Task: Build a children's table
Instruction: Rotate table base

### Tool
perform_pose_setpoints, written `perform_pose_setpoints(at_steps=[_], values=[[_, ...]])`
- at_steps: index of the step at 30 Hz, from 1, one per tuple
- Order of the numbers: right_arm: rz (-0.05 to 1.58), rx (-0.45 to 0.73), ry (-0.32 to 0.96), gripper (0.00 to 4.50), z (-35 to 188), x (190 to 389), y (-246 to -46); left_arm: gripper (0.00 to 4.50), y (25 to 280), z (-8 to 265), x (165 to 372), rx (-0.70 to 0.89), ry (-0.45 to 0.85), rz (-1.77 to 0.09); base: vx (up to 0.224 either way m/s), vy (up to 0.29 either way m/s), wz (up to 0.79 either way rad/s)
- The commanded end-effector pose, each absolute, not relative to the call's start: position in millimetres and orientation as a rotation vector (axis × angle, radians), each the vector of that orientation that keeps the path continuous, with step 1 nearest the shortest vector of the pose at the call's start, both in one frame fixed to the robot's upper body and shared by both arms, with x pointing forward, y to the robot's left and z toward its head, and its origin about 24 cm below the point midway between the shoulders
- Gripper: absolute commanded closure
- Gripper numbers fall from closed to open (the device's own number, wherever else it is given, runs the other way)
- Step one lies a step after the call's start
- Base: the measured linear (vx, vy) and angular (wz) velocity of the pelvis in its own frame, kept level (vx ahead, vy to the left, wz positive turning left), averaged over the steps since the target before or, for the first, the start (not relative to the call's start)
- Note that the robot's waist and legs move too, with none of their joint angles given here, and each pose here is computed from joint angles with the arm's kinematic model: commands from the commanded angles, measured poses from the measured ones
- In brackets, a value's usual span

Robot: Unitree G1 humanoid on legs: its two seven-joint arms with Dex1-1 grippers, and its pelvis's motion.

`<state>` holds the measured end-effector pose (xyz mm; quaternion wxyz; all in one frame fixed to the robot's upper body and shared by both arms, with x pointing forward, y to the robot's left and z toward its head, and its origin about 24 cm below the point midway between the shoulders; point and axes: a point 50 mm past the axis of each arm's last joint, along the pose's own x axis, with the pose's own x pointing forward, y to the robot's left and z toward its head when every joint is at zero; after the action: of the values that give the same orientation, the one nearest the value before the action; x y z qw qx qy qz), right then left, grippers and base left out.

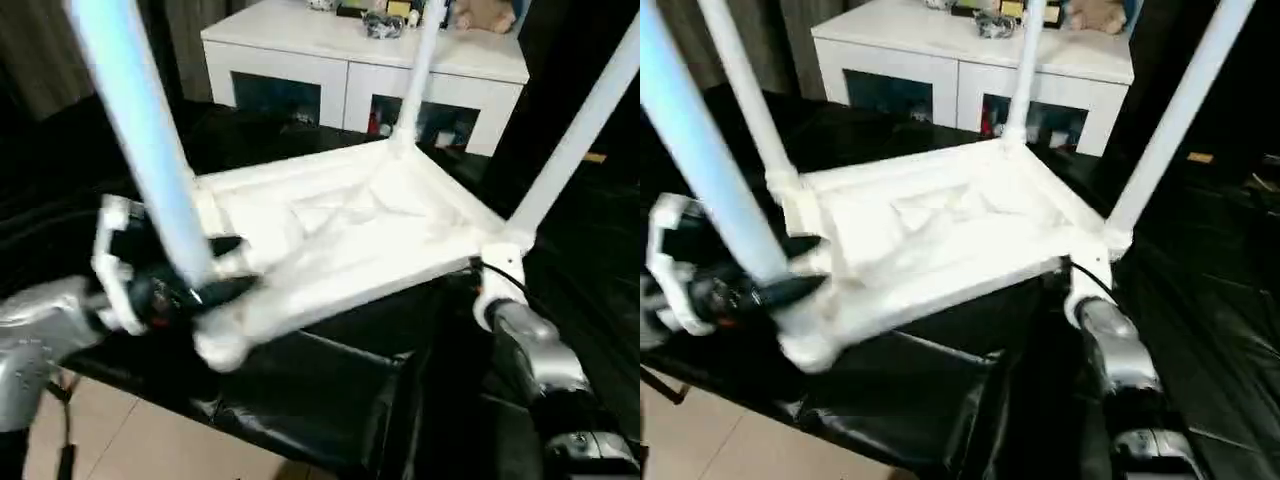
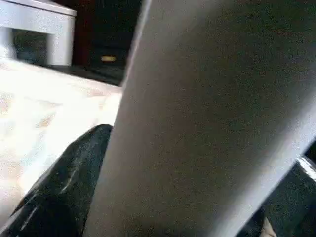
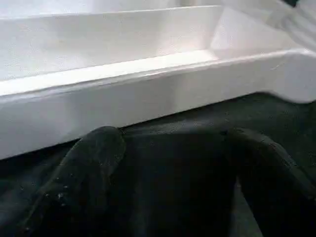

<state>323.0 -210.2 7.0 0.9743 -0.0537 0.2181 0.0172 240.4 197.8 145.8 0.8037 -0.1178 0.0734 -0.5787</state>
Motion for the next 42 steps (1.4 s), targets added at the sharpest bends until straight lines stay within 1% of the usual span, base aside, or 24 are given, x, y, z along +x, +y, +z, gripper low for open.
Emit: perform_pose_setpoints(at_steps=[1, 4, 7, 9, 11, 15, 18, 19, 22, 24, 28, 29, 31, 33, 34, 35, 39, 41, 42], values=[[0.089, -0.099, 0.418, 0.64, 10.7, 329.0, -199.2, 0.06, 183.1, 151.7, 233.7, -0.257, 0.148, -1.336, 0.0, 0.0, 0.0], [0.139, -0.094, 0.392, 0.64, 15.7, 337.2, -187.1, 0.06, 168.7, 154.1, 229.6, -0.259, 0.151, -1.402, 0.0, 0.0, 0.0], [0.188, -0.085, 0.375, 0.64, 19.1, 341.1, -176.3, 0.06, 159.8, 156.1, 228.0, -0.256, 0.153, -1.441, 0.0, 0.0, 0.0], [0.256, -0.071, 0.354, 0.64, 21.7, 344.7, -162.0, 0.06, 150.3, 159.9, 225.2, -0.252, 0.158, -1.486, 0.0, 0.0, 0.0], [0.286, -0.077, 0.352, 0.64, 21.2, 345.0, -154.9, 0.06, 146.3, 160.9, 224.6, -0.251, 0.155, -1.502, 0.0, 0.0, 0.0], [0.334, -0.07, 0.339, 0.64, 23.5, 348.7, -135.9, 0.06, 134.8, 158.4, 233.1, -0.228, 0.144, -1.508, 0.0, 0.0, 0.0], [0.342, -0.067, 0.336, 0.64, 24.1, 349.2, -132.8, 0.06, 132.9, 158.0, 235.1, -0.222, 0.143, -1.507, 0.0, 0.0, 0.0], [0.369, -0.062, 0.33, 0.64, 25.3, 349.4, -124.8, 0.06, 127.1, 157.7, 239.9, -0.216, 0.139, -1.514, 0.0, 0.0, 0.0], [0.406, -0.053, 0.32, 0.64, 25.3, 348.3, -114.0, 0.06, 116.9, 158.3, 249.9, -0.213, 0.122, -1.517, 0.0, 0.0, 0.0], [0.414, -0.05, 0.317, 0.64, 25.2, 348.0, -111.8, 0.06, 114.3, 158.4, 252.4, -0.211, 0.12, -1.517, 0.0, 0.0, 0.0], [0.45, -0.037, 0.315, 0.64, 23.1, 344.7, -103.5, 0.06, 99.6, 157.6, 264.7, -0.187, 0.093, -1.514, 0.0, 0.0, 0.0], [0.45, -0.037, 0.315, 0.64, 23.1, 344.7, -103.5, 0.06, 99.6, 157.6, 264.7, -0.187, 0.093, -1.514, 0.0, 0.0, 0.0], [0.456, -0.034, 0.315, 0.64, 21.7, 343.0, -101.3, 0.06, 85.6, 154.9, 276.0, -0.156, 0.065, -1.5, 0.0, 0.0, 0.0], [0.459, -0.031, 0.313, 0.64, 21.4, 342.3, -100.8, 0.06, 77.9, 153.1, 281.7, -0.139, 0.054, -1.484, 0.0, 0.0, 0.0], [0.459, -0.031, 0.313, 0.64, 21.4, 342.3, -100.8, 0.06, 77.9, 153.1, 281.7, -0.139, 0.054, -1.484, 0.0, 0.0, 0.0], [0.462, -0.029, 0.312, 0.64, 21.1, 341.5, -100.9, 0.06, 69.4, 149.2, 288.6, -0.106, 0.047, -1.457, 0.0, 0.0, 0.0], [0.46, -0.022, 0.31, 0.64, 20.5, 340.3, -102.3, 0.06, 55.6, 141.8, 301.4, -0.055, 0.026, -1.384, 0.0, 0.0, 0.0], [0.456, -0.019, 0.31, 0.64, 19.8, 339.2, -103.8, 0.06, 45.9, 137.6, 315.0, -0.01, 0.004, -1.289, 0.0, 0.0, 0.0], [0.456, -0.019, 0.31, 0.64, 19.8, 339.2, -103.8, 0.06, 45.9, 137.6, 315.0, -0.01, 0.004, -1.289, 0.0, 0.0, 0.0]])
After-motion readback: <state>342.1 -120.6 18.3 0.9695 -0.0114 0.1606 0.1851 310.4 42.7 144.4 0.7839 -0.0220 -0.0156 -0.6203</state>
